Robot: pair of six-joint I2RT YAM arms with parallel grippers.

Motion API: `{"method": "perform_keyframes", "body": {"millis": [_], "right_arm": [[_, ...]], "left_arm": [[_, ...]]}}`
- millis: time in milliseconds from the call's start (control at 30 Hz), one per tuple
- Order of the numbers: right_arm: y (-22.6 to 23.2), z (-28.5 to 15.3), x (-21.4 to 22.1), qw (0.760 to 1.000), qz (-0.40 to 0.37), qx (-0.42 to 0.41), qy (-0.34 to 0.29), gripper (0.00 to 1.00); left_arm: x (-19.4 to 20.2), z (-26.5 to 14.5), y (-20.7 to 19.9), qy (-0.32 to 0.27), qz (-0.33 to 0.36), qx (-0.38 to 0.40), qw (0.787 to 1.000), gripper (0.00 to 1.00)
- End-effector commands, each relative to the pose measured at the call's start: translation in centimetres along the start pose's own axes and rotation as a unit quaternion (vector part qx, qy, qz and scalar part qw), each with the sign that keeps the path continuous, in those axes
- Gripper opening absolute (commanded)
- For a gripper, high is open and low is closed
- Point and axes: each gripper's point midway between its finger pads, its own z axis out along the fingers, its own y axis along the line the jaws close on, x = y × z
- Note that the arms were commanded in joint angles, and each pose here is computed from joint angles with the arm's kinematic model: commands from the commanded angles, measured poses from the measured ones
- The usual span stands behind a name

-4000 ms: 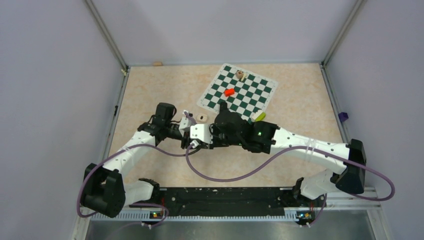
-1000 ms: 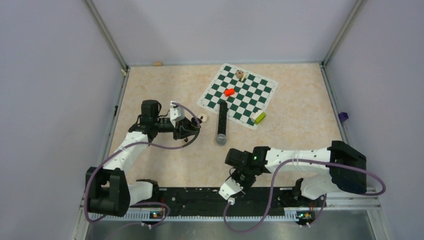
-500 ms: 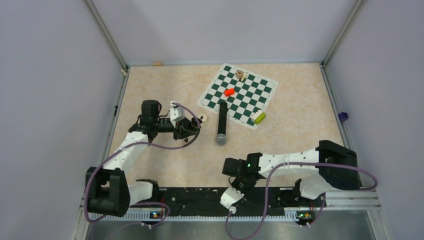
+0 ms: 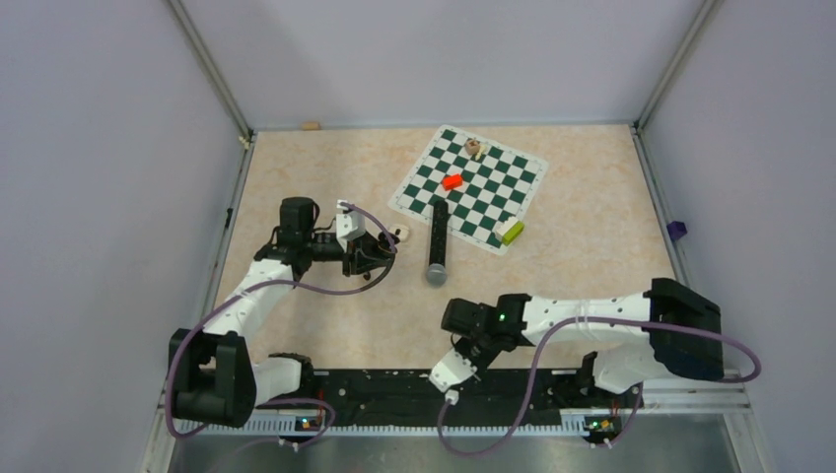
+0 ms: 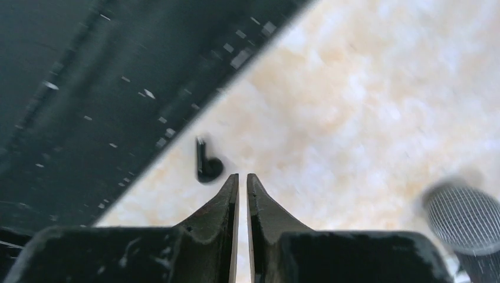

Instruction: Insert the wireless bluetooth earbuds into the charging case

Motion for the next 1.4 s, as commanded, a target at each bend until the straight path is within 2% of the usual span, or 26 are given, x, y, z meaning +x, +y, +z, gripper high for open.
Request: {"method": "perform_keyframes", "body": {"millis": [0, 167, 300, 467, 733, 933, 1133, 1367], "right_arm": [[-4.8, -3.2, 0.8, 0.995, 0.034, 0.096, -0.016, 0.09], [-5.9, -4.8, 2.2, 0.991, 0.066, 0.114, -0.029, 0.16], [-3.4, -4.4, 0.7, 0.994, 0.036, 0.072, -0.076, 0.31], [-1.3, -2.8, 1.0, 0.996, -0.004, 0.044, -0.081, 0.38], [-0.9, -0.8, 1.8, 0.985, -0.108, 0.103, -0.083, 0.40], [-1.5, -0.5, 1.2, 0.982, -0.108, 0.121, -0.098, 0.38], [0.6, -0.2, 0.2, 0.979, -0.143, 0.070, -0.130, 0.37], [2.4, -0.1, 0.2, 0.978, -0.157, 0.018, -0.134, 0.35]], "left_arm": [[-1.2, 0.0, -0.5, -0.017, 0.028, 0.010, 0.999, 0.00], [-1.2, 0.0, -0.6, -0.016, 0.029, 0.009, 0.999, 0.00], [-1.1, 0.1, -0.5, -0.015, 0.028, 0.010, 0.999, 0.00], [-1.0, 0.1, -0.6, -0.015, 0.025, 0.012, 1.000, 0.00], [-0.8, 0.2, -0.5, -0.013, 0.022, 0.012, 1.000, 0.00], [-0.6, 0.3, -0.5, -0.011, 0.019, 0.013, 1.000, 0.00], [-0.6, 0.4, -0.4, -0.009, 0.019, 0.013, 1.000, 0.00], [-0.6, 0.4, -0.4, -0.010, 0.020, 0.013, 1.000, 0.00]]}}
